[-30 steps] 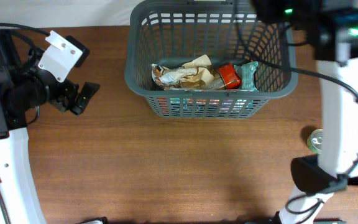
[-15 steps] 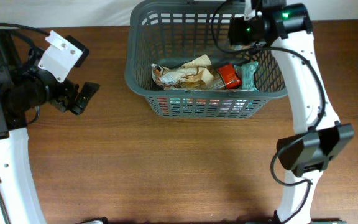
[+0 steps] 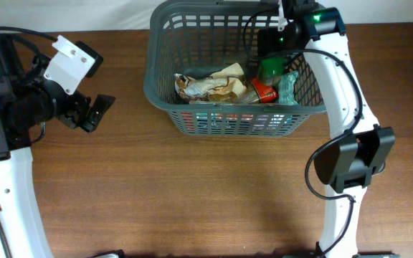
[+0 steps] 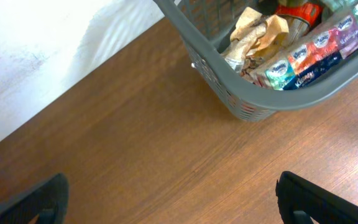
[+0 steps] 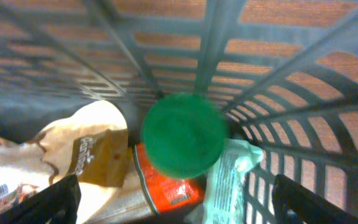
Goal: Pack container
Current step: 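Lift the green-lid jar into the basket center and open the gripper, then move the right gripper above the silver tin can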
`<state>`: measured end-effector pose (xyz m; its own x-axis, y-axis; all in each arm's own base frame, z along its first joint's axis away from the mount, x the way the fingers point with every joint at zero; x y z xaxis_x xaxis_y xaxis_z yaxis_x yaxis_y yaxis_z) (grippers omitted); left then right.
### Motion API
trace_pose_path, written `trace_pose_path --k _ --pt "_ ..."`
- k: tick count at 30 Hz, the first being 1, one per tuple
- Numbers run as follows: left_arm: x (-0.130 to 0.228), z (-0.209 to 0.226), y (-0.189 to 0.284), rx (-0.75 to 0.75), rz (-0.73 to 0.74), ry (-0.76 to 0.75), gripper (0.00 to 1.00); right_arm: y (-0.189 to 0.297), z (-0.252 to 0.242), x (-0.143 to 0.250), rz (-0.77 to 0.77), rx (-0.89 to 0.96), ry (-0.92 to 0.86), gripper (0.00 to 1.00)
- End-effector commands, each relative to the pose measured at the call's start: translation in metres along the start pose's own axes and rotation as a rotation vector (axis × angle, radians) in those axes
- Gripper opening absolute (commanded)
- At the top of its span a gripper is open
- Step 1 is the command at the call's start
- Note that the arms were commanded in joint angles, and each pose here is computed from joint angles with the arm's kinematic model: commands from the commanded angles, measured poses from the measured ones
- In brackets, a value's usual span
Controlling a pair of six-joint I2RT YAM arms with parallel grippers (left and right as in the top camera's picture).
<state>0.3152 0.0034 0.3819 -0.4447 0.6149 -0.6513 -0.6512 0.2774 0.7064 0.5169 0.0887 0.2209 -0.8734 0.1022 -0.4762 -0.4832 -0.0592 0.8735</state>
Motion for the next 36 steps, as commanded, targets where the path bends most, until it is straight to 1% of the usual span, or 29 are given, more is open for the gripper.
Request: trace_pose_path --k 1,2,4,7,9,12,15,19,21,23,25,31,34,36 --pt "0.002 0.001 -0.001 -0.004 0.007 -0.011 0.99 0.079 0.003 -0.030 -0.167 -0.036 -0.010 0.98" --pt "0.002 0.001 -0.001 -0.004 0.007 -0.011 0.99 0.100 0.001 -0.034 -0.204 -0.041 -0.015 1.00" --pt "0.002 0.001 -0.001 -0.004 0.007 -0.011 0.99 0.140 -0.006 -0.039 -0.267 -0.042 -0.025 1.00" --pt "0.002 0.001 -0.001 -0.004 0.007 -0.011 0.99 0.194 -0.040 -0.037 -0.340 0.017 -0.074 0.99" --pt "0.002 0.001 -0.001 -0.004 0.007 -0.011 0.99 0.215 -0.072 -0.032 -0.354 0.080 -0.127 0.99" --pt "0.002 0.001 -0.001 -0.004 0.007 -0.011 0.99 0.228 -0.127 -0.017 -0.318 0.159 -0.230 0.99" --pt "0.002 0.001 -0.001 -0.004 0.007 -0.011 0.99 0.225 -0.178 0.002 -0.238 0.221 -0.340 0.99" --pt "0.002 0.001 -0.001 -0.004 0.007 -0.011 0.99 0.207 -0.239 0.026 -0.126 0.278 -0.481 0.99" --pt "0.002 0.001 -0.001 -0.004 0.007 -0.011 0.99 0.197 -0.267 0.037 -0.091 0.284 -0.555 1.00" --pt "0.002 0.001 -0.001 -0.004 0.007 -0.011 0.99 0.188 -0.284 0.041 -0.080 0.263 -0.599 1.00" --pt "0.002 0.001 -0.001 -0.004 0.007 -0.011 0.99 0.185 -0.293 0.043 -0.082 0.260 -0.617 1.00" --pt "0.002 0.001 -0.001 -0.004 0.007 -0.011 0.99 0.176 -0.299 0.045 -0.086 0.278 -0.579 0.99" --pt "0.002 0.001 -0.001 -0.004 0.007 -0.011 0.99 0.154 -0.287 0.063 -0.075 0.264 -0.553 0.99" --pt "0.002 0.001 -0.001 -0.004 0.007 -0.011 0.99 0.136 -0.278 0.086 -0.076 0.259 -0.541 0.99"
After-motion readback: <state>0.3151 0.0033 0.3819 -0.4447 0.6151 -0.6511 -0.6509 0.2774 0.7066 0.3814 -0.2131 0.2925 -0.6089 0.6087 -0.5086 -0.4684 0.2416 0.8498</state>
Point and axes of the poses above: each gripper's point midway between its finger pads, its own y axis back along the fingers, its own z axis along the line the jaws close on, x = y × z, the point moved 3 cm from there along y, back along the fingers, and after that the axes turned 6 degrees about -y, right-handed, at the moved point
